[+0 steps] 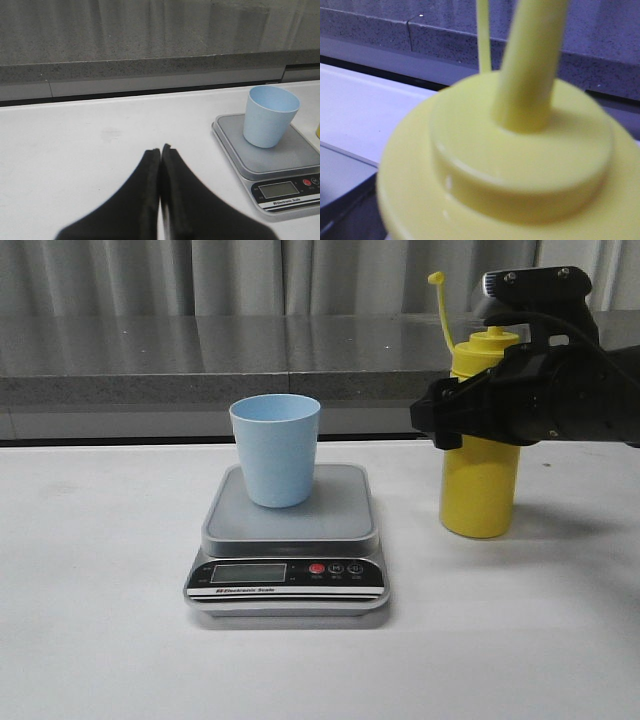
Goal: Pour seasoning into cup on scale with both arms
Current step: 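Tilt the bottle upright and lower it back onto the table, then open the right gripper and withdraw it from the bottle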
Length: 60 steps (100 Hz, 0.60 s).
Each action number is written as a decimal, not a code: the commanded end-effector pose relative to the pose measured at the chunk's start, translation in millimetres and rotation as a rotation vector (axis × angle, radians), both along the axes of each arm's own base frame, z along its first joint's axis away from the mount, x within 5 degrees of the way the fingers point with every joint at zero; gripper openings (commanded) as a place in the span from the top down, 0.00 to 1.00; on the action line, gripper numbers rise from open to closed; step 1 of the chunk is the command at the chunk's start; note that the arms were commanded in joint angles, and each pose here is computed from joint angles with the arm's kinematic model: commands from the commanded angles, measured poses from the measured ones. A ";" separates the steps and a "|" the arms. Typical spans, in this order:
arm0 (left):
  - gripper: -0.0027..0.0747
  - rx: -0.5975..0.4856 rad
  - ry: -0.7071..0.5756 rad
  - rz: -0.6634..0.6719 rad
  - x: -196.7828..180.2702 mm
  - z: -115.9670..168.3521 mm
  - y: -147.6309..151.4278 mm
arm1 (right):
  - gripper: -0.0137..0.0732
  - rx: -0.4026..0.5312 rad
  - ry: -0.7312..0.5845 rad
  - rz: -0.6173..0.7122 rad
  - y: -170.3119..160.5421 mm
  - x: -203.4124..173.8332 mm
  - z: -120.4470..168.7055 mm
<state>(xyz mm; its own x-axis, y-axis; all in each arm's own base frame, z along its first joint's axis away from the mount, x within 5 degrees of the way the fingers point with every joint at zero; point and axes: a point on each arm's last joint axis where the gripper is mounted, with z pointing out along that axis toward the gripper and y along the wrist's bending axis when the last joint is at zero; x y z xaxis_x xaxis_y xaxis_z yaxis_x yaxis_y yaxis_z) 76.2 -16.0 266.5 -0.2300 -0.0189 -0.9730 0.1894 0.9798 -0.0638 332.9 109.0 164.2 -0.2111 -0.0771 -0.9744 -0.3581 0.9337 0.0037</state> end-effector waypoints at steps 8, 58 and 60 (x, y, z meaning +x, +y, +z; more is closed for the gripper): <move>0.99 -0.032 -0.097 0.005 1.5 16.0 0.0 | 0.10 0.038 -0.132 -0.004 -2.5 -1.3 26.0; 0.99 -0.032 -0.097 0.005 1.5 16.0 0.0 | 0.10 0.100 -0.184 -0.041 -22.6 -57.9 64.8; 0.99 -0.032 -0.097 0.005 1.5 16.0 0.0 | 0.11 0.106 -0.182 -0.050 -24.5 -61.7 66.2</move>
<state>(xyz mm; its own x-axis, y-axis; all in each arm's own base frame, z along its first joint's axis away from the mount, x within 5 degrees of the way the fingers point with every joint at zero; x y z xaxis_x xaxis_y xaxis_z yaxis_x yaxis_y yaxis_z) 76.2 -16.0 266.5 -0.2300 -0.0189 -0.9730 0.1894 0.9798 -0.0638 283.0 91.9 199.9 -0.1581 -0.0333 -0.9869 -0.3375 0.9411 0.0223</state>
